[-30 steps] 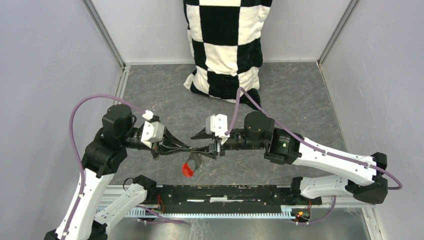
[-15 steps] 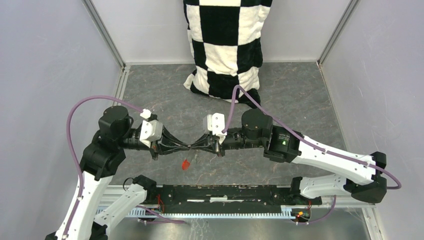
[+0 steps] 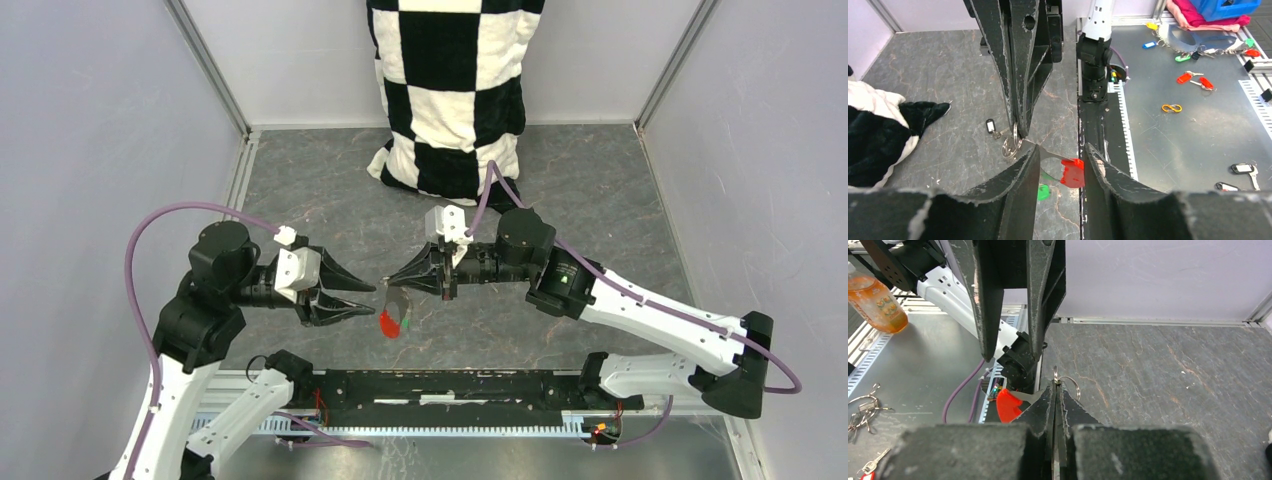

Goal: Put the keys on the keyring

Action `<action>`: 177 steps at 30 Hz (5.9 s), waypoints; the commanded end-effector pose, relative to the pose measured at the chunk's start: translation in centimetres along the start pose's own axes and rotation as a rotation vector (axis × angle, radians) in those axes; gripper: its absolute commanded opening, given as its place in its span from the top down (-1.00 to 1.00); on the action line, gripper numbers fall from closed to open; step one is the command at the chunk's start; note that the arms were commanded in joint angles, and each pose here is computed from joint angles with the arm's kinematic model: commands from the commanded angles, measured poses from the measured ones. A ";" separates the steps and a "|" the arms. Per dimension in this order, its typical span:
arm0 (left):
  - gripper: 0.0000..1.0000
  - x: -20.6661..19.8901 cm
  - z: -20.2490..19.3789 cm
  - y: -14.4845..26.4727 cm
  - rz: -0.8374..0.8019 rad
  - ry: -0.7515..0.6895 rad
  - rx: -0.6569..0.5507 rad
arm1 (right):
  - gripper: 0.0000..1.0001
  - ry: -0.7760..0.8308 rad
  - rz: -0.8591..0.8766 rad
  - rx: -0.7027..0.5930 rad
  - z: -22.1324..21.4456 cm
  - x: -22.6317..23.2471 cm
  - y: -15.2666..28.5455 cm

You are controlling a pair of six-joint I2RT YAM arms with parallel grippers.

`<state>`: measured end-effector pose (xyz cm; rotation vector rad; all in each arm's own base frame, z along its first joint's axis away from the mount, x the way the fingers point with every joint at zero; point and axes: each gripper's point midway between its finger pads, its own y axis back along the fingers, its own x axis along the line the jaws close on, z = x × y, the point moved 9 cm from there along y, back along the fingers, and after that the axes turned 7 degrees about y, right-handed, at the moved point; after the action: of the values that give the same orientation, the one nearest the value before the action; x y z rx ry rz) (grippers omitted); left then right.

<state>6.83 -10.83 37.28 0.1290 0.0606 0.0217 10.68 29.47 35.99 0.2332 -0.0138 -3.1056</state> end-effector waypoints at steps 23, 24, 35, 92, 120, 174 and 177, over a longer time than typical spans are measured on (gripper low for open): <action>0.39 -0.9 -0.8 -0.1 -0.049 0.039 -0.033 | 0.99 -0.089 0.141 -0.198 0.8 1.0 -0.8; 0.40 -0.9 -0.7 -0.1 -0.040 0.029 -0.035 | 0.99 -0.089 0.147 -0.199 0.8 1.1 -0.8; 0.19 -0.4 0.0 0.3 0.036 -0.085 -0.043 | 0.99 -0.090 0.182 -0.198 0.8 1.5 -0.7; 0.80 0.9 -0.3 0.6 0.213 -0.148 -0.078 | 0.99 -0.104 0.284 -0.271 3.3 1.6 -1.2; -0.22 -2.6 0.1 1.0 -0.027 -0.105 -0.066 | 0.99 -0.059 0.158 -0.218 2.8 0.7 -0.6; 0.50 -0.1 -1.0 -0.2 0.071 0.087 -0.062 | 0.99 -0.111 0.194 -0.236 2.2 0.7 -1.6; 0.52 -0.1 -0.8 -0.2 0.076 0.085 -0.069 | 0.99 -0.114 0.199 -0.234 2.2 0.7 -1.7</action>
<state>6.66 -10.82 35.75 0.0905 0.1385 0.0926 9.67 31.09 36.09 -0.0153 0.1941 -2.9028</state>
